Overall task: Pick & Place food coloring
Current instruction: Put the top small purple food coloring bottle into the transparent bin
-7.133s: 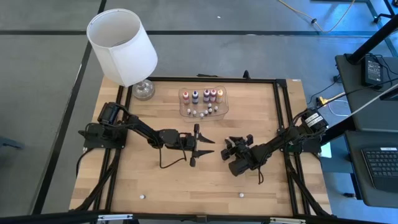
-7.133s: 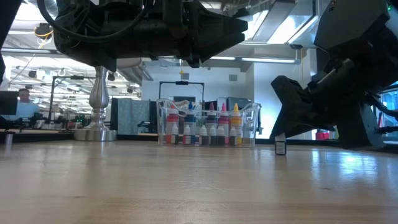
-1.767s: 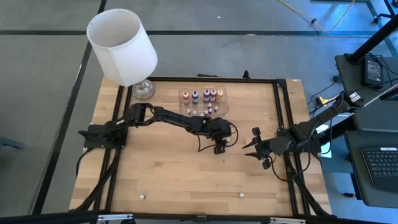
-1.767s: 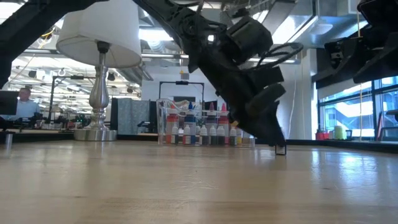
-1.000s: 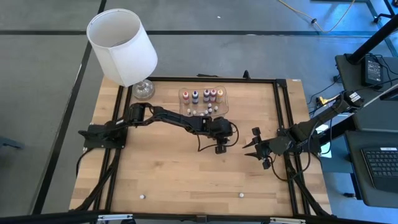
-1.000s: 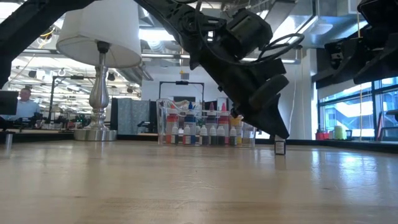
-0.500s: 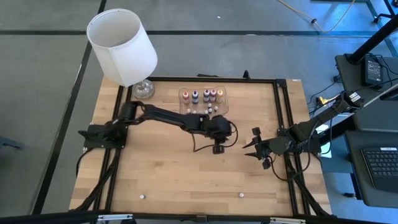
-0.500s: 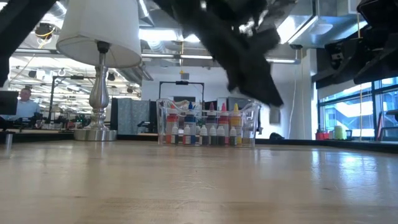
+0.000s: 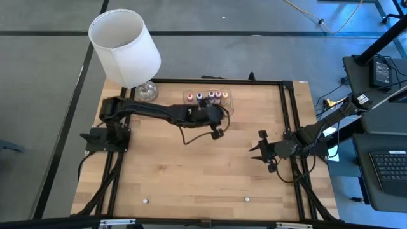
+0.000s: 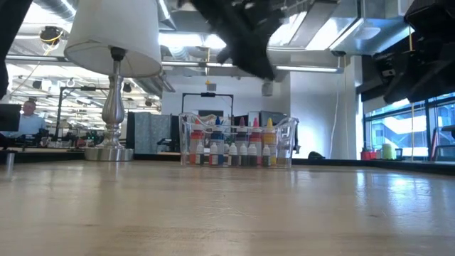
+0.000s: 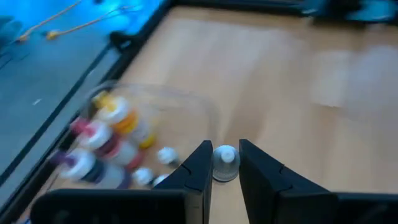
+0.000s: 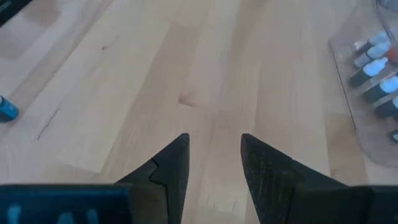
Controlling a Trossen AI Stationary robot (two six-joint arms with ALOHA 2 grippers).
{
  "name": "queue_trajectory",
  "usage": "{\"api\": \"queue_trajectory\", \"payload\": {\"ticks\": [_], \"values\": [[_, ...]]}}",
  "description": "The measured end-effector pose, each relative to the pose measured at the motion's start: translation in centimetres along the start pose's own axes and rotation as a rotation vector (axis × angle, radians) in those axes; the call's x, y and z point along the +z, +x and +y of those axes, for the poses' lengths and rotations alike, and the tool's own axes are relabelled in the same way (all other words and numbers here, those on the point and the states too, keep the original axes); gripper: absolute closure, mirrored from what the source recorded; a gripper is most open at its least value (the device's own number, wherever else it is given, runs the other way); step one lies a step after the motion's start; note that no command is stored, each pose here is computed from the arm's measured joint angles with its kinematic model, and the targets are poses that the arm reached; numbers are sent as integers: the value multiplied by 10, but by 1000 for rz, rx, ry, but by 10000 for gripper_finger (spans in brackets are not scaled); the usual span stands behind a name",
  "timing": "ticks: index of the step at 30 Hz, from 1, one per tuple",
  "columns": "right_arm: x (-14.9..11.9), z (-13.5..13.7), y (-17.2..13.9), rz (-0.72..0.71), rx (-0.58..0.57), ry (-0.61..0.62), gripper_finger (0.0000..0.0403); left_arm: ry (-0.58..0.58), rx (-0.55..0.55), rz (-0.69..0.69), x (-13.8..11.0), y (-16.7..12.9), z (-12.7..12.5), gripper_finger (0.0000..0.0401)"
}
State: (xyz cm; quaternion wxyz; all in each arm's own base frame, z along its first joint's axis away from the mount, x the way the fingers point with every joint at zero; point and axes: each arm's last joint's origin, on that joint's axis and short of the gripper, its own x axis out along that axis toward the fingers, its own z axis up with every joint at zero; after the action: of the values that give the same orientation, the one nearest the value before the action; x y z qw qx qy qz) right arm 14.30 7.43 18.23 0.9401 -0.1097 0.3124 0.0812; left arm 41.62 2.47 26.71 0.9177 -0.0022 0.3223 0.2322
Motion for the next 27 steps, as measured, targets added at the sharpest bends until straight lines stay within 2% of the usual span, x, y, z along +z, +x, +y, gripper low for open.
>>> {"api": "queue_trajectory", "payload": {"ticks": [8, 14, 18, 27], "values": [[-2, 1, 5, 34, -8, -15, 256, -168, 86, -112, -44, 23, 45, 345], [-4, 2, 8, 51, -14, -26, 256, -294, 155, -109, -75, 39, 73, 345], [-4, 2, 9, 57, -40, -31, 256, -324, 159, -82, -86, 42, 77, 345], [-4, 2, 9, 58, -47, -30, 256, -287, 171, -32, -91, 39, 67, 345]]}}
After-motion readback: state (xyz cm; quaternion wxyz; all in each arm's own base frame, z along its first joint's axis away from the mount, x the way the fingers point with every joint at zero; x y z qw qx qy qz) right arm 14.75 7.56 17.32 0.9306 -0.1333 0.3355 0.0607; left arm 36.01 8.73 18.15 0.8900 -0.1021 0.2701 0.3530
